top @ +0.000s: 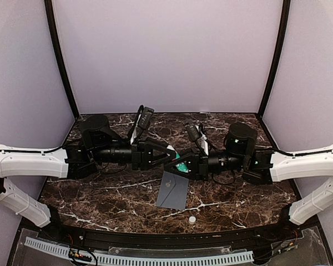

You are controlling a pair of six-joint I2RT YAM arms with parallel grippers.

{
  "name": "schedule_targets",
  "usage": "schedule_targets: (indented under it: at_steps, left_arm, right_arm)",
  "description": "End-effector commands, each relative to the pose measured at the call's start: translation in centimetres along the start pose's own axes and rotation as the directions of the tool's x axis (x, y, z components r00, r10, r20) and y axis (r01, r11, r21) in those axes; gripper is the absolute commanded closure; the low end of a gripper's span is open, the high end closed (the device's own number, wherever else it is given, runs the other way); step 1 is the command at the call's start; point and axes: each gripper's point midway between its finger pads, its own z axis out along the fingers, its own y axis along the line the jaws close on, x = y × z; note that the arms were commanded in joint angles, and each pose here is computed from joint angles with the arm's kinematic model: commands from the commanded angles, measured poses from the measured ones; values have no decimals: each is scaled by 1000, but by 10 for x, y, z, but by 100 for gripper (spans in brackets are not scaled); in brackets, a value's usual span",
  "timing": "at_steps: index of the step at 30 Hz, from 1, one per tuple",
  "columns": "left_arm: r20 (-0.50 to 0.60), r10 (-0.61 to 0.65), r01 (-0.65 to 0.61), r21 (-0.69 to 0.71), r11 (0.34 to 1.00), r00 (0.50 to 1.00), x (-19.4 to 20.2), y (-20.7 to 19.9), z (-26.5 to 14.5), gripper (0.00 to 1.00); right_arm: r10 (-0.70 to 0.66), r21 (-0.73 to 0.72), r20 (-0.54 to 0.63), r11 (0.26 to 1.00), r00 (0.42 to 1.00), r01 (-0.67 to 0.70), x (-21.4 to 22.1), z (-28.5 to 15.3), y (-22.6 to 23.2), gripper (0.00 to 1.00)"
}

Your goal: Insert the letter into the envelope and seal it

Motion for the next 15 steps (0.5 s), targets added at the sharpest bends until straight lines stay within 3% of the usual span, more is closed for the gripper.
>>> schedule_targets:
  at_steps: [1,4,10,15]
  left_arm:
    - [12,27,-28,58,998,1000,-10,-15,3,56]
    - [2,22,-23,68,997,1000,-8,-16,5,59]
    - [-3,13,-13,82,997,1000,-6,-18,7,80]
    - [1,-2,2,90,996,1000,-7,-19,6,95]
  right_arm:
    - [-33,-39,41,999,999,35,-17,3,13,100]
    - [-30,-33,39,999,999,31,-16,3,12,100]
    - [-22,-13,35,1000,999,23,-13,3,7,100]
    - [-25,20,47,1000,999,24,-12,0,2,88]
